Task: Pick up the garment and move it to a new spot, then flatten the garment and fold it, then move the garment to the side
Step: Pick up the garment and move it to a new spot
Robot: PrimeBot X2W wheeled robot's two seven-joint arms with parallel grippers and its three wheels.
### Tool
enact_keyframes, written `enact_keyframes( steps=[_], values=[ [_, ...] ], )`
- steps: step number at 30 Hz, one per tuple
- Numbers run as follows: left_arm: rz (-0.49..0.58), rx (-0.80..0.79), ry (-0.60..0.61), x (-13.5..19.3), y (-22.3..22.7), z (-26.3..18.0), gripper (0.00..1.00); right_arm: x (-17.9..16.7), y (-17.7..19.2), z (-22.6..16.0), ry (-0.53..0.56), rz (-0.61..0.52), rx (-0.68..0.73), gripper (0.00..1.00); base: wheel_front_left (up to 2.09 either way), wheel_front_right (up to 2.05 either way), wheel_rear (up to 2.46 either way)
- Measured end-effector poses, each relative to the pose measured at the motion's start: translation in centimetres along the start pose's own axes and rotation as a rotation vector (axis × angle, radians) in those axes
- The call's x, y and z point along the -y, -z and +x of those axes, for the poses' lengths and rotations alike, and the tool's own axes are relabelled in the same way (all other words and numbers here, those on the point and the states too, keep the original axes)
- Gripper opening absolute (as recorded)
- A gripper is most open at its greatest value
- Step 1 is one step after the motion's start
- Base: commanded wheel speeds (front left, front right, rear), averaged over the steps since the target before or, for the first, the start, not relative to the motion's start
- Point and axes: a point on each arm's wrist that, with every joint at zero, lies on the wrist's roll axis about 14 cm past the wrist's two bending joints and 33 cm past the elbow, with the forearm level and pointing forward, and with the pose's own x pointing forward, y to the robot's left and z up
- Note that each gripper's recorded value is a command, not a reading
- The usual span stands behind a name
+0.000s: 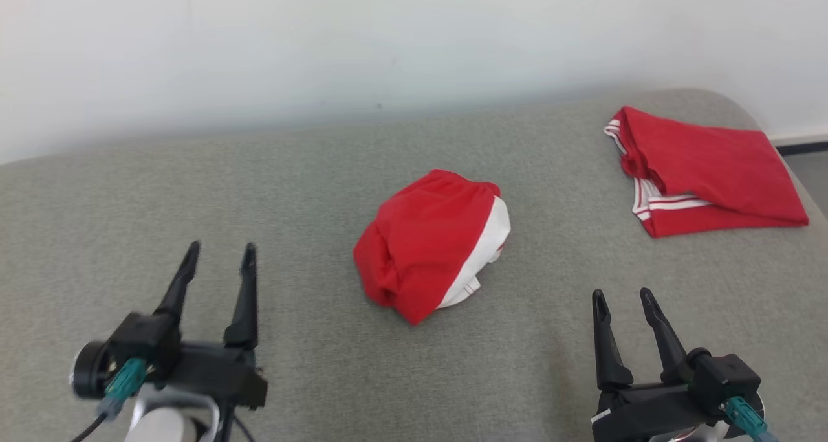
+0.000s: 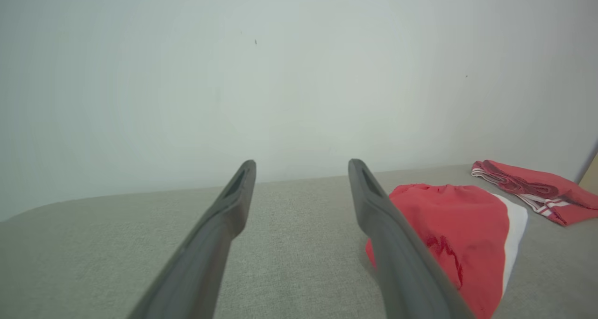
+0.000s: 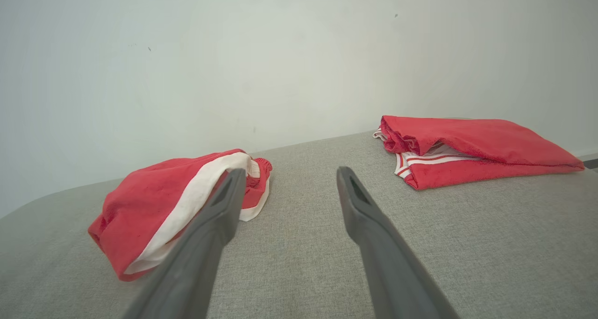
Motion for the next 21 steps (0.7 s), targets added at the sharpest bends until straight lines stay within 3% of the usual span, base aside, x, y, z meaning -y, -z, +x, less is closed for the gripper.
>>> enact_keyframes(
  steps=[10,21],
  values=[
    [0.043,0.033,-0.196,-5.4,-1.5,-6.7,1.00,-1.8,-0.4,0.1,-0.053,0.007,0.015,1.00,0.00,0.00,0.00],
    [0.071,-0.045,-0.304,-6.5,0.9,-11.5,1.00,-2.3,0.7,-0.8,-0.070,0.014,-0.018,1.00,0.00,0.00,0.00]
  ],
)
